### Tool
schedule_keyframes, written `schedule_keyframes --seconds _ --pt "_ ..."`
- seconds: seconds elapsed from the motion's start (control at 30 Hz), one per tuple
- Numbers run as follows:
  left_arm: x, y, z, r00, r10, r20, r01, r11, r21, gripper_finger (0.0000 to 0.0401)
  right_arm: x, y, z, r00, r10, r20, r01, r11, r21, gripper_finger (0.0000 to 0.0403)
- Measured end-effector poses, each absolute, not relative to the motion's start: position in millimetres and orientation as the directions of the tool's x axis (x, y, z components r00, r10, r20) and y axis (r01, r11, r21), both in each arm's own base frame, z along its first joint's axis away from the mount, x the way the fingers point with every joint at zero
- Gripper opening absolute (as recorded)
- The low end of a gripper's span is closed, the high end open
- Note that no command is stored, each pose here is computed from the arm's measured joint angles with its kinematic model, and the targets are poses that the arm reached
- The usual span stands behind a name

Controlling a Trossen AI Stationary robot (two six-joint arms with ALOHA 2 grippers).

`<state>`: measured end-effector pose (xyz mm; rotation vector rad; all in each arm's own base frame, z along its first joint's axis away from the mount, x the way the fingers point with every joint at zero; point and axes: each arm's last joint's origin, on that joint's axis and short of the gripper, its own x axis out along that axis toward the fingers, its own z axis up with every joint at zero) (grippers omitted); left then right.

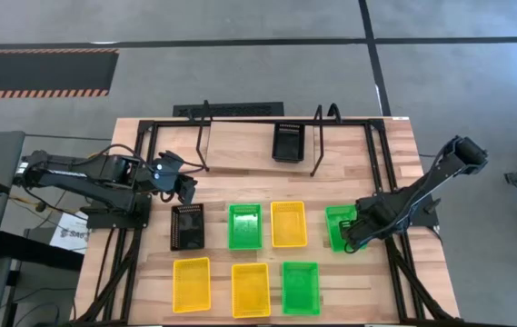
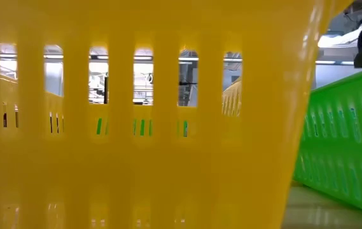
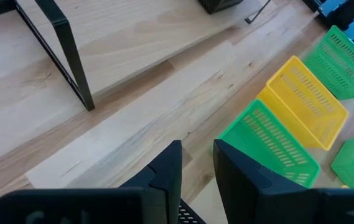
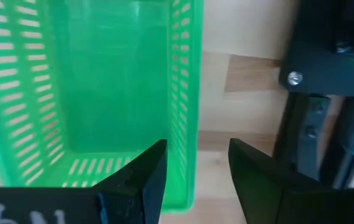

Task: Stack baskets on shelf by color
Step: Put the right green basket on top of the black basket on the shelf

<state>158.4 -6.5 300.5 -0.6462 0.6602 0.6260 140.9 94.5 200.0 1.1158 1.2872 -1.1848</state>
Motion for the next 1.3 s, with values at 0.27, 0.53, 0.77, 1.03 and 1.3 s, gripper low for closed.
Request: schedule_keyframes --seconds 0.27,0.53,0.77,1.03,1.3 --pt "158 -6 301 0.627 0.313 -0.713 -0.697 0.635 -0.334 0.0077 139 93 172 0.019 0.043 -0.999 0.996 0.086 0.022 0.0186" --pt "158 -6 301 0.627 0.314 -0.713 -0.7 0.628 -0.339 0.0077 145 97 165 0.098 0.097 -0.99 0.992 0.067 0.105 0.0068" --pt "158 -7 301 0.627 0.312 -0.714 -0.699 0.629 -0.34 0.0077 153 97 189 0.177 0.118 -0.977 0.975 0.119 0.19 0.0009" --pt "158 -7 300 0.629 0.304 -0.716 -0.696 0.631 -0.343 0.0077 196 83 308 0.585 -0.066 -0.809 0.785 0.299 0.543 0.0005" --pt "158 -7 300 0.628 0.304 -0.716 -0.696 0.631 -0.343 0.0077 272 43 423 0.794 -0.212 -0.57 0.541 0.675 0.503 0.0005"
